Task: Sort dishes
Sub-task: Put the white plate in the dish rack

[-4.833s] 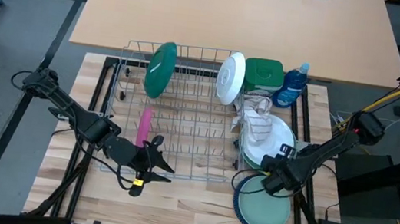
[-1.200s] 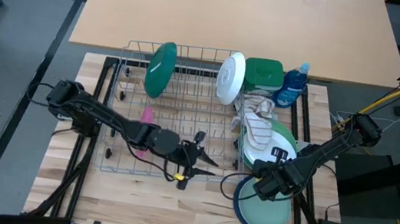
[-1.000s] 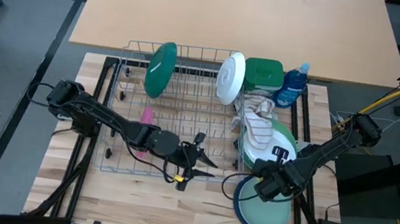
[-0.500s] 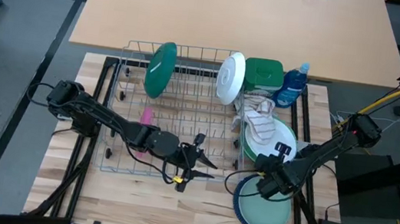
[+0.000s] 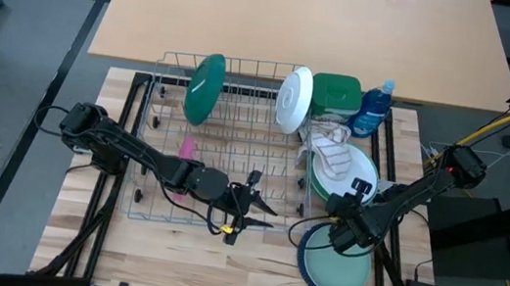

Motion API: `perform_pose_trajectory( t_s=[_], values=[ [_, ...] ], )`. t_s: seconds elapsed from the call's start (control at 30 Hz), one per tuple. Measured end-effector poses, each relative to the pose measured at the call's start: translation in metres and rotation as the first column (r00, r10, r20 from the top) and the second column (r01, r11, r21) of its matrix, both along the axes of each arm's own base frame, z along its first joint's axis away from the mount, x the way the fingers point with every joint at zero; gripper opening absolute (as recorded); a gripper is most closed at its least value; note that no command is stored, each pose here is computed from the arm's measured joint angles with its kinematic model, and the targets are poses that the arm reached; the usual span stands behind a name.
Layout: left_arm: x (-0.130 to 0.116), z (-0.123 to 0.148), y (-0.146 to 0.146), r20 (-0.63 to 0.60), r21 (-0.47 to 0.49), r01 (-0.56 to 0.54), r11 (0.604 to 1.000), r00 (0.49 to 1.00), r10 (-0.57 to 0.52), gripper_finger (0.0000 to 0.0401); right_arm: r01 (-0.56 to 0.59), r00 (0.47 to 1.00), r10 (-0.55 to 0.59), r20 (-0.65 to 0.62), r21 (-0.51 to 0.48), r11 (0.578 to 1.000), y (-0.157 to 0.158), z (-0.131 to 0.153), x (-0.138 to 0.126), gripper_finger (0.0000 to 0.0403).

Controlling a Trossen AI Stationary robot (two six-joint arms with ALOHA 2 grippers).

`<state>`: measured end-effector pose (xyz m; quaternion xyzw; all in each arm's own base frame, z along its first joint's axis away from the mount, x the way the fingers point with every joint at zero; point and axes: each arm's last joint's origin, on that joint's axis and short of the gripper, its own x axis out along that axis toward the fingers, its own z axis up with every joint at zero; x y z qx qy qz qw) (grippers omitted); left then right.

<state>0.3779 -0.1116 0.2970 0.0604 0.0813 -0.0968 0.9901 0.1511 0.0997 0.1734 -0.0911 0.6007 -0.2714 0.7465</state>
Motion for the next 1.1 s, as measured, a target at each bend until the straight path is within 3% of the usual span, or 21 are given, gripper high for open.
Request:
perform_pose_trajectory(
  t_s=[0.2, 0.5, 1.1],
  values=[
    [0.0, 0.0, 0.0, 0.0, 0.0, 0.0, 1.0, 1.0, 0.0, 0.0117, -0.011, 1.0, 0.012, 0.015, -0.044, 0.999, -0.004, -0.007, -0.003, 0.003],
    [0.0, 0.0, 0.0, 0.0, 0.0, 0.0, 1.0, 1.0, 0.0, 0.0117, -0.011, 0.999, 0.012, 0.03, -0.03, 0.999, -0.01, -0.029, -0.011, 0.0051],
    [0.0, 0.0, 0.0, -0.001, 0.0, -0.002, 1.0, 1.0, 0.002, 0.0117, -0.02, 1.0, 0.022, 0.022, -0.07, 0.997, -0.014, -0.034, -0.015, 0.0106]
  ],
)
